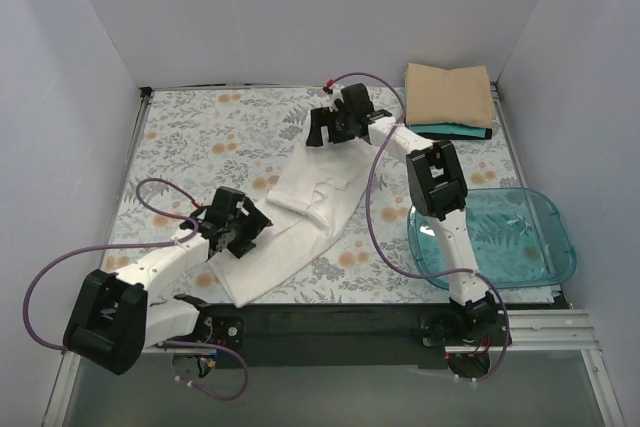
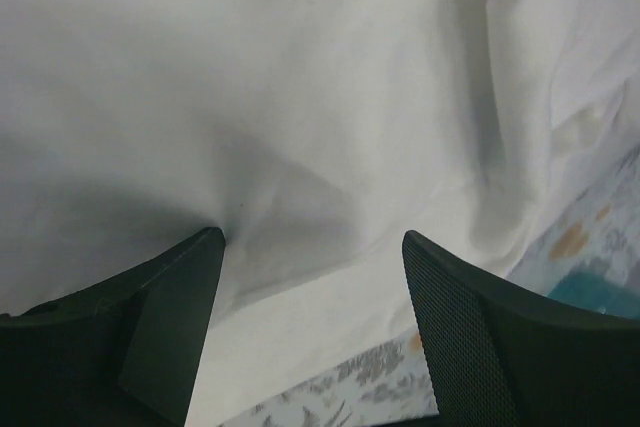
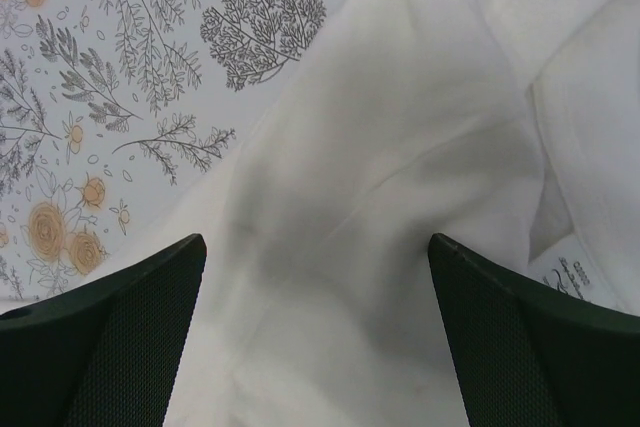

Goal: Fold and stack the t-shirts
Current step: Fold the tshirt

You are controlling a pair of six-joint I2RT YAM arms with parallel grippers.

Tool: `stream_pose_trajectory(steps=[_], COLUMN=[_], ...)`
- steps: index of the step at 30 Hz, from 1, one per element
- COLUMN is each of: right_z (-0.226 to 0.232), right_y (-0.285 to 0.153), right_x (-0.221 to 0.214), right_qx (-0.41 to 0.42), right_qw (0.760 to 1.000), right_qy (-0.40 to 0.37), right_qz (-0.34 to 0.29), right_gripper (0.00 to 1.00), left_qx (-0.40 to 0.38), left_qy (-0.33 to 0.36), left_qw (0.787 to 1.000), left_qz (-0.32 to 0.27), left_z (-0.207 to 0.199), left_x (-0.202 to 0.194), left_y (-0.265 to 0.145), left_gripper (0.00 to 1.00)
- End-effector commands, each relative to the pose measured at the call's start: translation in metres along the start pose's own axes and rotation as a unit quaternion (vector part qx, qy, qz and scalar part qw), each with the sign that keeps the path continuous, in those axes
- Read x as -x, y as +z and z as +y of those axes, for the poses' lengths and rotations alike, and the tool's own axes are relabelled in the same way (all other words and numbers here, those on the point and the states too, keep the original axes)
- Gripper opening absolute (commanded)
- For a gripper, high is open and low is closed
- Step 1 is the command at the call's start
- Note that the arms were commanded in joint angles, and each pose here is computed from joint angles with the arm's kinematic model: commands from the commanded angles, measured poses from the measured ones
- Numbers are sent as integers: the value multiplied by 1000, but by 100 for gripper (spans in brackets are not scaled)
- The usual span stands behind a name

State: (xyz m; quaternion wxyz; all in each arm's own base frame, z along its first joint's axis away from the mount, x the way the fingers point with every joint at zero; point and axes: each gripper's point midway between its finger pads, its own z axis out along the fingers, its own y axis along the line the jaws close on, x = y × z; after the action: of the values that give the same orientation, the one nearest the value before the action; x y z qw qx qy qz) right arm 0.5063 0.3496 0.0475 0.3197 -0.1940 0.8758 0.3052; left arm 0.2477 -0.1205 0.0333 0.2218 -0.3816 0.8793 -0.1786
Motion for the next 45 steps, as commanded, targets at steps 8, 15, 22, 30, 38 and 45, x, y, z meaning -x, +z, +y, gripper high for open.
stream_pose_trajectory(steps=[8, 15, 22, 30, 38, 45], right_z=[19, 48, 73, 74, 108, 119], right_y=[50, 35, -18, -70, -127, -134], right_x=[24, 51, 100, 55, -86, -172], right_qx=[81, 118, 114, 33, -63, -93], right_qw=[995, 990, 987, 998, 997, 992], right_qy=[51, 44, -5, -18, -38, -40], right_qz=[-24, -61, -112, -54, 13, 70], right_gripper=[98, 98, 98, 98, 98, 98], left_qx=[-14, 1, -52, -2, 31, 12], left_qy=[166, 312, 386, 363, 273, 249], left_qw=[973, 940, 917, 932, 959, 966], left_qz=[162, 140, 91, -3, -77, -64], left_z=[3, -21, -56, -46, -14, 4], left_x=[-170, -217, -227, -175, -115, -109], left_y=[-37, -46, -78, -88, -89, -82], left_gripper=[72, 72, 74, 83, 95, 95])
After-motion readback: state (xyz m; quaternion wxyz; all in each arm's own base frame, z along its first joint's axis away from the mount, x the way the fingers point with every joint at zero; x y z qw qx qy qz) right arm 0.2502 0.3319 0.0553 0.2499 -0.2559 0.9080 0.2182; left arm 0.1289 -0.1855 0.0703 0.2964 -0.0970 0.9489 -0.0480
